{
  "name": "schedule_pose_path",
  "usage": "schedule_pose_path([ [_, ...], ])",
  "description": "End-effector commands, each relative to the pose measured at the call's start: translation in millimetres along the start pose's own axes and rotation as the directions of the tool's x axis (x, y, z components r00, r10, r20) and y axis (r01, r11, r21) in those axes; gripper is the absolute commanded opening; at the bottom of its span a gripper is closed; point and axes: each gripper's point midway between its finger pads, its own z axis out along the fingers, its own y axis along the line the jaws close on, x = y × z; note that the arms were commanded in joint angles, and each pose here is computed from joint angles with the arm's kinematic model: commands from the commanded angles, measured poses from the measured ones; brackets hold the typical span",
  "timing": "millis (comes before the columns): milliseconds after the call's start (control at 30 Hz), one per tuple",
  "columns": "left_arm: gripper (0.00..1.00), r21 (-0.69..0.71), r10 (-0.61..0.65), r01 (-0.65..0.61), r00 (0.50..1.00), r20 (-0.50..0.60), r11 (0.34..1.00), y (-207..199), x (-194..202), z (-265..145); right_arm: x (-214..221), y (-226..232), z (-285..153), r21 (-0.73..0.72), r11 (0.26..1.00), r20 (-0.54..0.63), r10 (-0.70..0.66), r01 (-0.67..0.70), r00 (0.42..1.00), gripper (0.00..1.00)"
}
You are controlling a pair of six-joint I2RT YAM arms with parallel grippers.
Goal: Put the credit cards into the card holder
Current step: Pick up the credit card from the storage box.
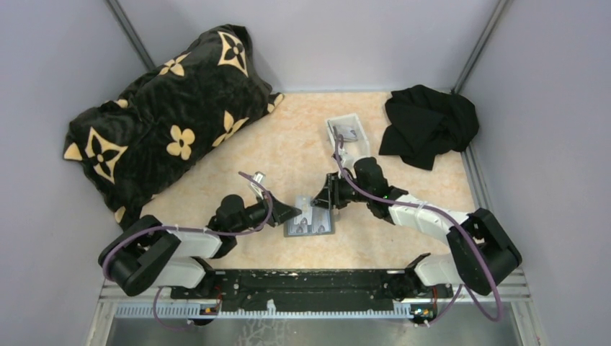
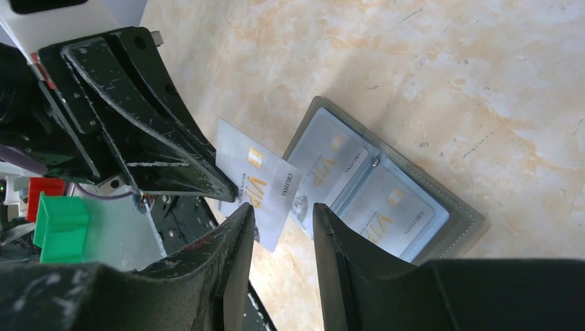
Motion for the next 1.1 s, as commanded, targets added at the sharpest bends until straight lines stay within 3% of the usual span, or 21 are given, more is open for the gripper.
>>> schedule_pose_path([
  [0, 0.0, 0.094, -0.018, 0.014, 0.999, 0.037, 0.995, -20, -10, 1, -4, 10, 5, -0.062, 0.998, 0.029, -0.014, 0.016, 0.999, 0.38],
  [767, 0.0, 0.136, -0.086, 0.082, 0.996, 0.024, 0.987, -22, -6, 6, 6, 22, 14, -0.176, 0.984, 0.021, 0.034, -0.029, 0.999, 0.35],
  [1067, 0.0, -0.175, -0.012, 0.026, 0.997, 0.082, 0.984, 26, -14, -10, -1, -5, 10, 0.002, 1.0, 0.046, -0.004, 0.004, 0.999, 0.42],
])
